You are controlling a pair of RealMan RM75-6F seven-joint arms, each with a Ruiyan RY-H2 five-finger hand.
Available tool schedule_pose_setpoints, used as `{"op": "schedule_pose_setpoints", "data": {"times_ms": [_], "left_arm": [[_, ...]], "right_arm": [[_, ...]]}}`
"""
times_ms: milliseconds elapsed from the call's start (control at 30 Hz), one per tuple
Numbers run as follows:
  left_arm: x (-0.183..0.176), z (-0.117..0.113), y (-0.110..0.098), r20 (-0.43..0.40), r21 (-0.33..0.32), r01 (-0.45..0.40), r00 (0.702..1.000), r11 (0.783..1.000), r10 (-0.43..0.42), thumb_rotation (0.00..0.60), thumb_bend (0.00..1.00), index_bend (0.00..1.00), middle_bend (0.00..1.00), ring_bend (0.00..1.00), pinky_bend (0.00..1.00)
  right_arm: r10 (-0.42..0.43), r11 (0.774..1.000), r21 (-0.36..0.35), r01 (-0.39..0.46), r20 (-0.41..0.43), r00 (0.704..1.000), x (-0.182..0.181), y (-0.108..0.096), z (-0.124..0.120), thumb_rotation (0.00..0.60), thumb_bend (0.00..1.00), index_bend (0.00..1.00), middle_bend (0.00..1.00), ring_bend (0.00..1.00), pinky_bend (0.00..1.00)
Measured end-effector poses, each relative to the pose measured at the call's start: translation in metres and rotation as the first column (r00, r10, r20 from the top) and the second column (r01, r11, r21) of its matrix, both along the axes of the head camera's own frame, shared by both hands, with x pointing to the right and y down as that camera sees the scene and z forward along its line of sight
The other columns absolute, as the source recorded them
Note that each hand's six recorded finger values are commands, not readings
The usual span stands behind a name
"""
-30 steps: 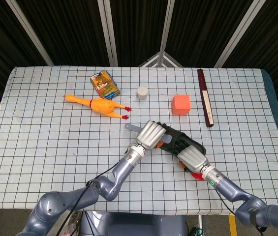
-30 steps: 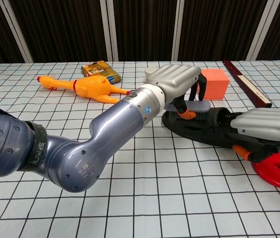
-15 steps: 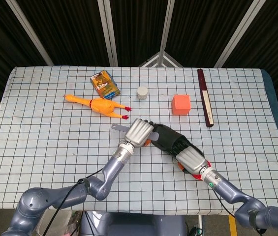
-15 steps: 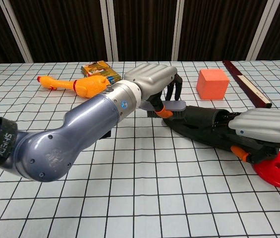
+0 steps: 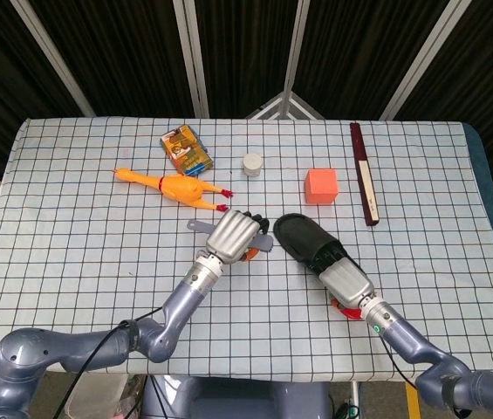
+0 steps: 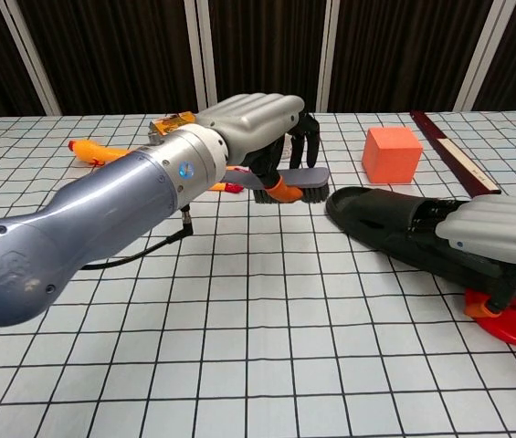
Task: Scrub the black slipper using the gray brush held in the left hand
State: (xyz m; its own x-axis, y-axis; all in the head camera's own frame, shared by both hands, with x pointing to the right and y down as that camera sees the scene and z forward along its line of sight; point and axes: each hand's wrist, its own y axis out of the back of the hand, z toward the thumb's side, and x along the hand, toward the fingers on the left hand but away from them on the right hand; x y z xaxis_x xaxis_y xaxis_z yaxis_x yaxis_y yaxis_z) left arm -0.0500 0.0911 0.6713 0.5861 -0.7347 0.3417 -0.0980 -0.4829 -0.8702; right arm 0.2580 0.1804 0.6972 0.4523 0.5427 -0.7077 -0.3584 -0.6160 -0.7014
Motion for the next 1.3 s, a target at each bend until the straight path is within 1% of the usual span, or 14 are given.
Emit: {"op": "schedule_pose_setpoints", "data": {"times_ms": [100,300,467,633,700,800,933,1033,1067,1133,1167,1233,1300], "left_arm": [[-0.005,-0.007,0.006,-0.016,-0.02,-0.009,1.0,1.0,0.009,0.6,0.46,0.55,0.63,0.51,0.6],[-0.023,-0.018,0.022,-0.024,-0.063,-0.029,0.999,0.998,0.028,0.6,0.46,0.55,0.63,0.51,0.6],[-0.041,-0.016,0.034,-0.002,-0.095,-0.035,0.999,0.995,0.035,0.6,0.46,0.55,0.63,0.51,0.6],[-0.049,-0.017,0.038,0.012,-0.099,-0.037,0.999,0.994,0.038,0.6,0.46,0.55,0.63,0.51,0.6],[-0.051,-0.018,0.04,0.015,-0.098,-0.039,0.999,0.994,0.041,0.6,0.46,0.55,0.63,0.51,0.6],[-0.056,-0.021,0.044,0.017,-0.101,-0.047,0.999,0.994,0.049,0.6,0.46,0.55,0.63,0.51,0.6],[-0.066,-0.025,0.054,0.021,-0.117,-0.061,0.998,0.991,0.064,0.6,0.46,0.55,0.63,0.51,0.6],[-0.076,-0.023,0.064,0.033,-0.125,-0.07,0.997,0.99,0.075,0.6,0.46,0.55,0.63,0.51,0.6],[-0.079,-0.023,0.066,0.038,-0.126,-0.072,0.996,0.989,0.077,0.6,0.46,0.55,0.63,0.51,0.6],[-0.086,-0.021,0.072,0.048,-0.128,-0.076,0.995,0.989,0.082,0.6,0.46,0.55,0.63,0.51,0.6],[-0.089,-0.019,0.074,0.053,-0.13,-0.077,0.995,0.989,0.084,0.6,0.46,0.55,0.63,0.51,0.6],[-0.096,-0.015,0.079,0.066,-0.133,-0.077,0.994,0.988,0.087,0.6,0.46,0.54,0.62,0.51,0.6],[-0.102,-0.011,0.082,0.079,-0.134,-0.075,0.993,0.988,0.087,0.6,0.45,0.54,0.62,0.51,0.59]], "right_arm": [[0.029,1.0,0.002,-0.029,-0.042,0.999,0.007,0.006,-0.01,0.6,0.26,0.0,0.0,0.0,0.0],[0.084,0.996,-0.008,-0.085,-0.074,0.994,0.026,0.022,-0.039,0.6,0.24,0.0,0.0,0.0,0.0],[0.114,0.992,-0.051,-0.116,-0.052,0.992,0.033,0.031,-0.044,0.6,0.22,0.0,0.0,0.0,0.0],[0.111,0.99,-0.087,-0.113,-0.036,0.993,0.034,0.042,-0.046,0.6,0.21,0.0,0.0,0.0,0.0],[0.108,0.99,-0.089,-0.112,-0.04,0.993,0.036,0.044,-0.048,0.6,0.21,0.0,0.0,0.0,0.0],[0.104,0.991,-0.073,-0.108,-0.064,0.993,0.04,0.045,-0.053,0.6,0.21,0.0,0.0,0.0,0.0],[0.124,0.992,-0.006,-0.125,-0.09,0.988,0.047,0.043,-0.065,0.6,0.21,0.0,0.0,0.0,0.0],[0.179,0.982,0.08,-0.172,-0.09,0.98,0.056,0.038,-0.079,0.6,0.21,0.0,0.0,0.0,0.0],[0.207,0.973,0.118,-0.197,-0.084,0.975,0.061,0.036,-0.085,0.6,0.21,0.0,0.0,0.0,0.0],[0.251,0.956,0.174,-0.236,-0.07,0.965,0.068,0.033,-0.096,0.6,0.2,0.0,0.0,0.0,0.0],[0.28,0.942,0.207,-0.263,-0.057,0.958,0.074,0.033,-0.104,0.6,0.21,0.0,0.0,0.0,0.0],[0.32,0.921,0.243,-0.304,-0.031,0.947,0.081,0.033,-0.114,0.6,0.2,0.0,0.0,0.0,0.0],[0.356,0.902,0.26,-0.345,0.006,0.935,0.087,0.035,-0.124,0.6,0.21,0.0,0.0,0.0,0.0]]}}
